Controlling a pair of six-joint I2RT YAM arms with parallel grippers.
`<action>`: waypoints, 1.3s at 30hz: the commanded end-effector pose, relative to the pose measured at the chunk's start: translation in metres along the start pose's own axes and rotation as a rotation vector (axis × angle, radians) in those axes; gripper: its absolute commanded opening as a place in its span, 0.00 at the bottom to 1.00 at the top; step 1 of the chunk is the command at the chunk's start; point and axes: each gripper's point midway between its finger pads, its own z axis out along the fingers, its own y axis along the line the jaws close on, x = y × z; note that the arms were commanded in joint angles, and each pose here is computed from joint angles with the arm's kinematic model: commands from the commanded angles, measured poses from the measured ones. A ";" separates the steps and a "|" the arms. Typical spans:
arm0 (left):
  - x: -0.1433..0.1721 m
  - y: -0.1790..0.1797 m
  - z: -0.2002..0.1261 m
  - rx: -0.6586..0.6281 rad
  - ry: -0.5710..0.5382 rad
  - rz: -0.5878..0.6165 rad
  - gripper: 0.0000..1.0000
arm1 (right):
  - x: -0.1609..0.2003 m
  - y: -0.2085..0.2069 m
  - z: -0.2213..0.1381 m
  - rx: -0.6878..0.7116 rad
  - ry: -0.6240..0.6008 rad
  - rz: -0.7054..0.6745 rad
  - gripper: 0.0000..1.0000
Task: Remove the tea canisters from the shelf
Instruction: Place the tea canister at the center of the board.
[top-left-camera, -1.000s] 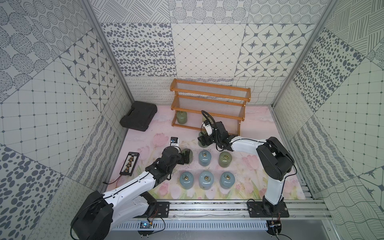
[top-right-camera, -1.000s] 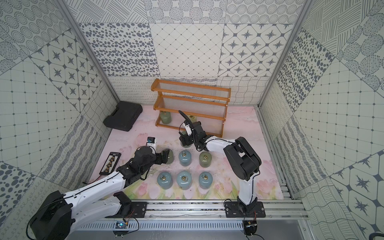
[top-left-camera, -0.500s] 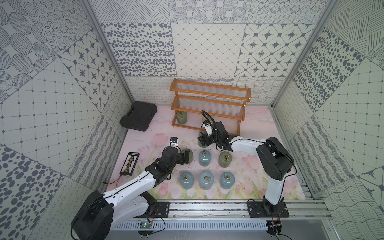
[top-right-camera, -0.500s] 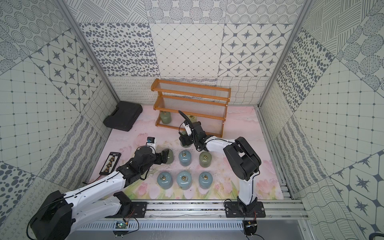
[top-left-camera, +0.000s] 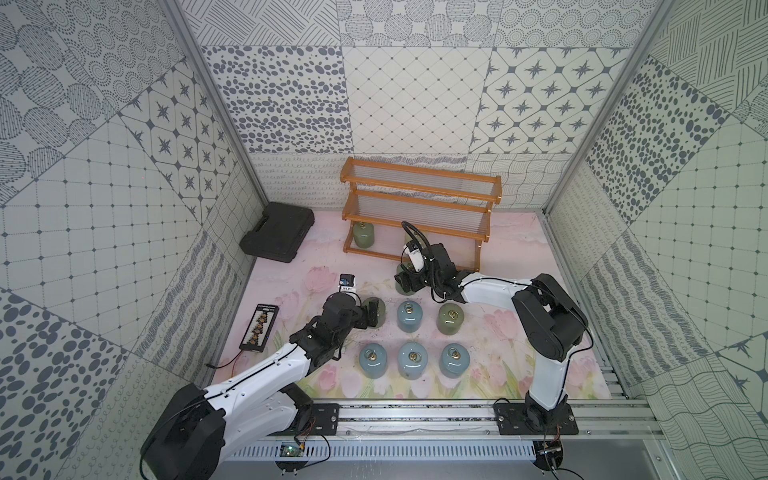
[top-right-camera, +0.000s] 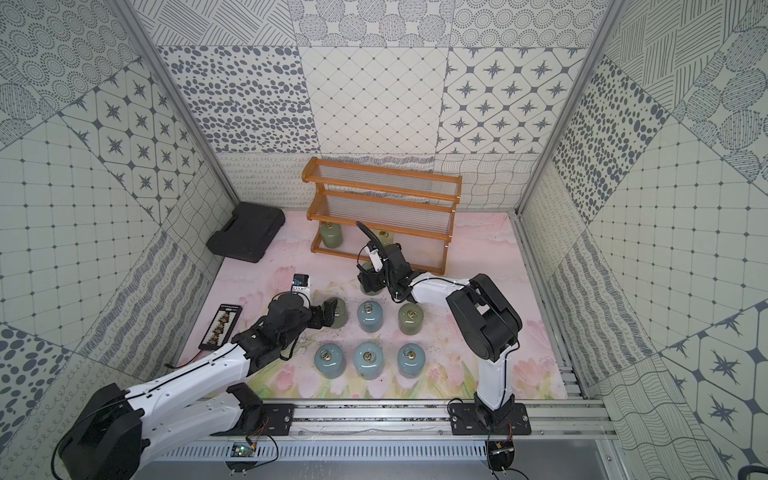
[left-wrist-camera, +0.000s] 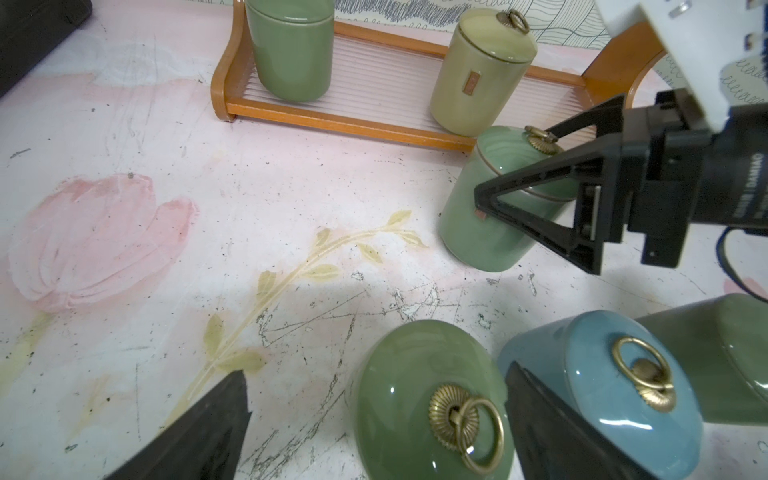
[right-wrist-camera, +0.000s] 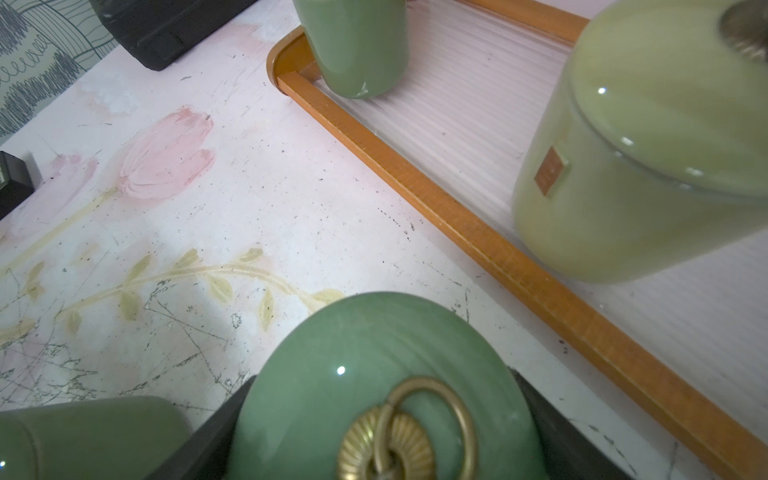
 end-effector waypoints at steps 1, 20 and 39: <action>-0.003 0.007 -0.001 -0.029 -0.014 -0.018 1.00 | -0.010 0.011 0.001 -0.034 -0.057 0.007 0.88; 0.000 0.010 -0.007 -0.027 -0.024 -0.027 1.00 | -0.004 0.012 -0.004 -0.026 -0.052 0.005 0.92; -0.010 -0.008 -0.012 0.093 -0.029 0.014 1.00 | -0.019 0.017 -0.016 -0.038 -0.078 -0.002 0.99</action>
